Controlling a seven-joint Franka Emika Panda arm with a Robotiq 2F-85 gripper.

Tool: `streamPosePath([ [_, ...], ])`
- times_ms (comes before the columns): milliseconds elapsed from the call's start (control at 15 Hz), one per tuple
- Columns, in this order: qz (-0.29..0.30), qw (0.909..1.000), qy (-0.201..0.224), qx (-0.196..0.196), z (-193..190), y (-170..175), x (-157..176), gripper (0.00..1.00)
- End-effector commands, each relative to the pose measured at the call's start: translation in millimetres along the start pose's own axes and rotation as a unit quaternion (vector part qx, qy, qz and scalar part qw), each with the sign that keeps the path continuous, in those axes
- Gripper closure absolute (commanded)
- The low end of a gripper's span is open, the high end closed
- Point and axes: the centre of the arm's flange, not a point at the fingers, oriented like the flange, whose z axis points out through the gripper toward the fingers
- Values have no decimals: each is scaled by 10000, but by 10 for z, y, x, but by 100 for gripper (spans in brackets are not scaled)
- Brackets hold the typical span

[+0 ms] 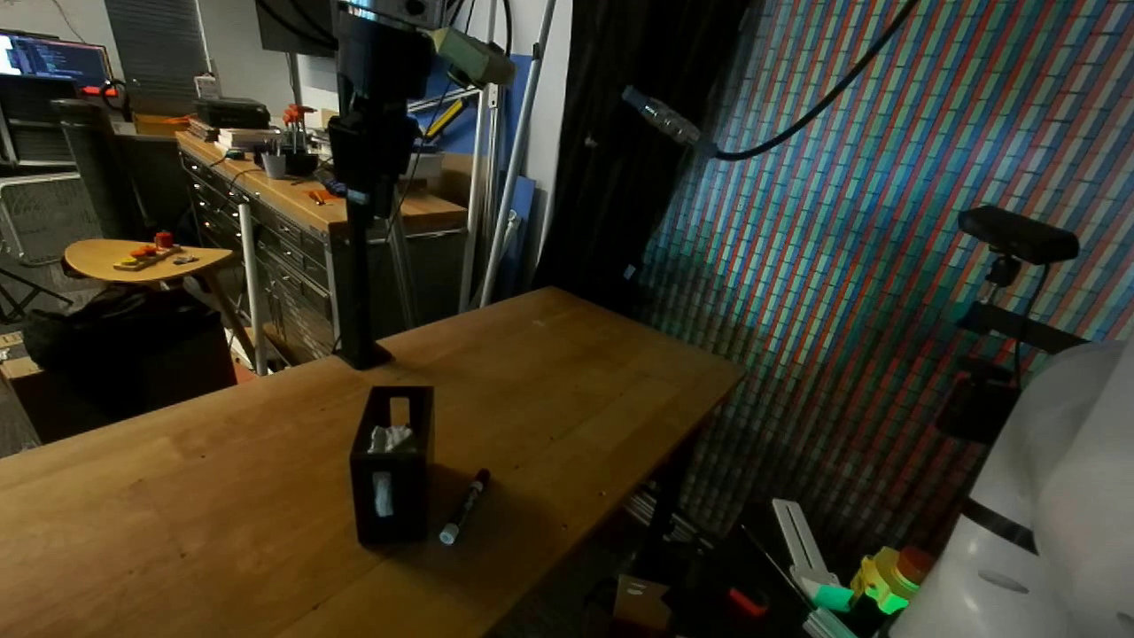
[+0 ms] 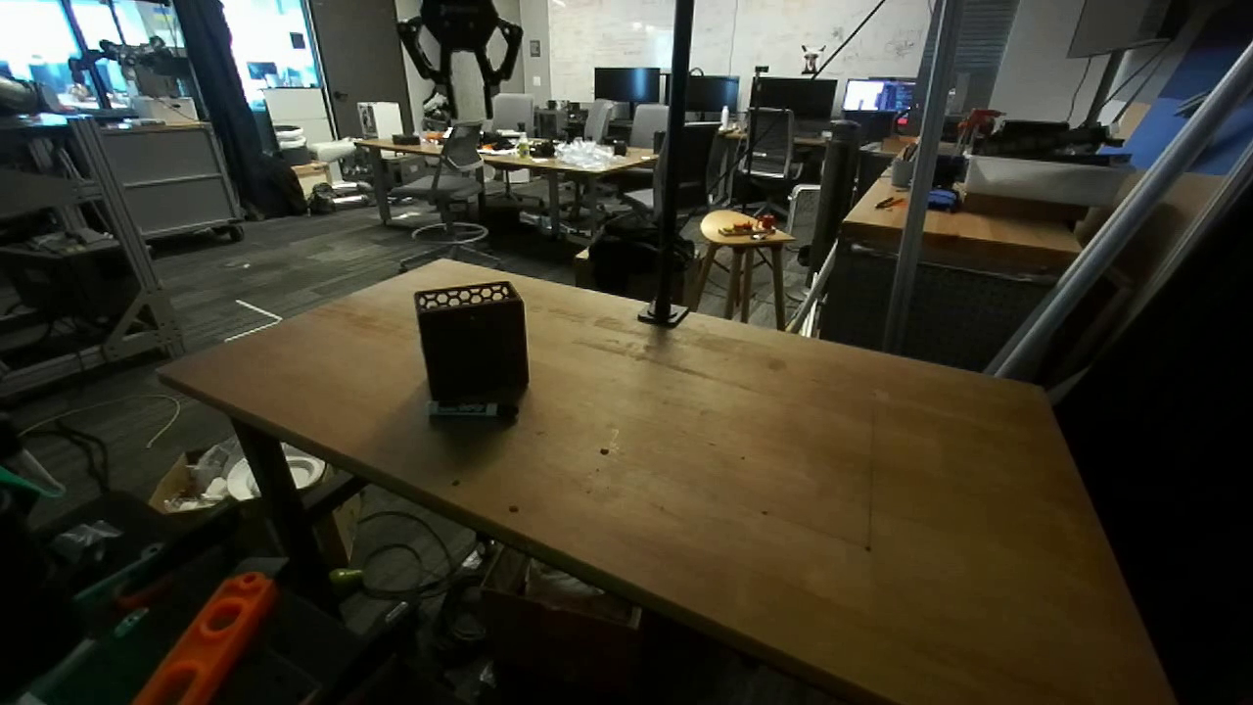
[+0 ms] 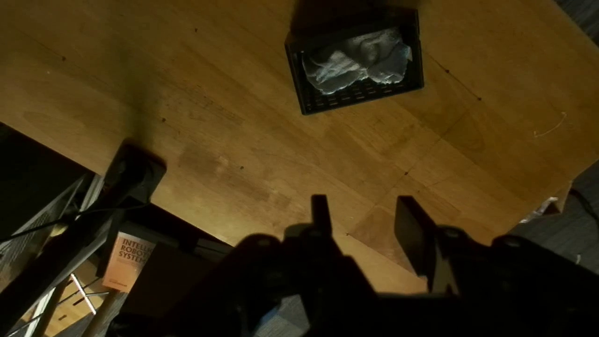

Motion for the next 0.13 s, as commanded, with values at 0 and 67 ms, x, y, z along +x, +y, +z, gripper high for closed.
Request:
streamPosePath([
  [0,4,10000,0,0,0,1,-1,57],
  [67,8,10000,0,0,0,2,-1,57],
])
